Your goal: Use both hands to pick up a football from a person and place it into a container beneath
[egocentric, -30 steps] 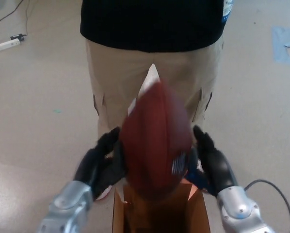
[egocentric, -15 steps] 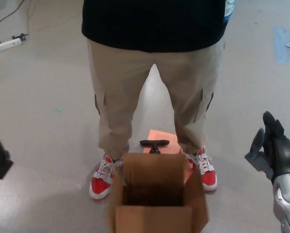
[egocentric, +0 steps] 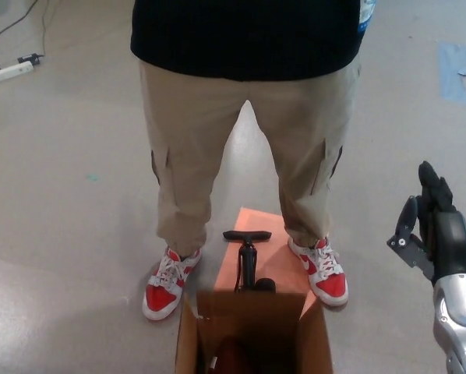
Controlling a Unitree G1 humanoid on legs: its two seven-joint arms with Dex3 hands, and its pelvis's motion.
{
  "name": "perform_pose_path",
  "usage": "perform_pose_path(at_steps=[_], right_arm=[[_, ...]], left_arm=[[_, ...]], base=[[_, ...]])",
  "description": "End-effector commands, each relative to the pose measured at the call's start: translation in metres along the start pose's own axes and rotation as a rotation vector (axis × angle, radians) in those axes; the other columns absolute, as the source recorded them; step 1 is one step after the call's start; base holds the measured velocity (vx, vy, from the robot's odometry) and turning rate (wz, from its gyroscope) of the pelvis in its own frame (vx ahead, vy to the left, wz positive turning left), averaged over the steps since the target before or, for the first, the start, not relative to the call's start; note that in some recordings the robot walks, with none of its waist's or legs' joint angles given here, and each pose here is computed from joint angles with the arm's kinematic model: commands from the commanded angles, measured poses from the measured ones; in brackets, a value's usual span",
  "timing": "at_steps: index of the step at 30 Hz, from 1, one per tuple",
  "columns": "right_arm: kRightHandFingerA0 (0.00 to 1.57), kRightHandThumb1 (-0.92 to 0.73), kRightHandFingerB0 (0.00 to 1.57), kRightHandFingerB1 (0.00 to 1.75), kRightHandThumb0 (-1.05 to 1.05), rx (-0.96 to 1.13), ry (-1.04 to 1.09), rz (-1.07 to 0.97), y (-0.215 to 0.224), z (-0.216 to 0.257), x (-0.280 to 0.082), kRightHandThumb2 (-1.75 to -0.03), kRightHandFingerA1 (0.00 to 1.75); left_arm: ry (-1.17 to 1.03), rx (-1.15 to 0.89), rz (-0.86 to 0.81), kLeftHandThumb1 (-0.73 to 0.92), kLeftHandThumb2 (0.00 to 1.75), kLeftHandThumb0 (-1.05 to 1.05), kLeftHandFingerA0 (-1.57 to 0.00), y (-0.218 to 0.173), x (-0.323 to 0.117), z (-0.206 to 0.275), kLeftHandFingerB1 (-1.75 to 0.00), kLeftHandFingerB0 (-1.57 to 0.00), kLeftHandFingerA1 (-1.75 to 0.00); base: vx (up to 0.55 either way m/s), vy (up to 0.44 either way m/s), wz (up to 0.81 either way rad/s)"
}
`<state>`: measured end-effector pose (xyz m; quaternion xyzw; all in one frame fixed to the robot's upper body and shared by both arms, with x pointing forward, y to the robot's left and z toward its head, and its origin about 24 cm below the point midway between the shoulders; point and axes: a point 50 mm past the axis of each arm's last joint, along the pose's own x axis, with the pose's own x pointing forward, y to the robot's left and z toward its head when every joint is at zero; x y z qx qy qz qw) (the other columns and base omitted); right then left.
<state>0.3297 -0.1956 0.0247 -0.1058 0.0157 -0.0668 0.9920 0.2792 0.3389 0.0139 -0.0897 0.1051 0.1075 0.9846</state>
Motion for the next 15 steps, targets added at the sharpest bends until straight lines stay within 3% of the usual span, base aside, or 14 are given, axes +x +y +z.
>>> perform_pose_path(at_steps=[1,3,7,10,15], right_arm=[[0.06,-0.84,0.00,0.11,-0.78,-0.040,0.005,0.002,-0.011,-0.010,-0.004,-1.11,0.32],[0.00,-0.87,0.00,0.11,-0.77,-0.041,0.028,0.023,-0.013,-0.019,-0.009,-1.12,0.17],[0.00,-0.90,0.00,0.09,-0.82,-0.090,0.032,0.092,-0.023,-0.029,-0.019,-1.16,0.11],[0.02,-0.87,0.00,0.13,-0.78,-0.119,0.074,0.093,-0.034,-0.042,-0.028,-1.14,0.24],[0.04,-0.85,0.02,0.13,-0.78,-0.096,0.123,0.077,-0.042,-0.055,-0.039,-1.11,0.26]], left_arm=[[-0.025,0.008,-0.008,0.82,1.14,-0.74,0.00,0.013,-0.011,-0.003,-0.19,0.00,-0.24],[-0.011,0.029,-0.022,0.82,1.14,-0.75,0.00,0.014,-0.016,-0.011,-0.18,0.00,-0.24],[0.011,0.112,-0.066,0.81,1.13,-0.74,0.00,0.009,-0.021,-0.022,-0.21,0.00,-0.27],[-0.002,0.162,-0.069,0.79,1.11,-0.75,-0.01,0.006,-0.024,-0.025,-0.24,-0.04,-0.26],[0.021,0.231,-0.093,0.79,1.13,-0.74,0.00,0.004,-0.029,-0.031,-0.23,-0.03,-0.26]], base=[[0.00,0.000,0.00],[0.00,0.000,0.00],[0.00,0.000,0.00],[0.00,0.000,0.00],[0.00,0.000,0.00]])
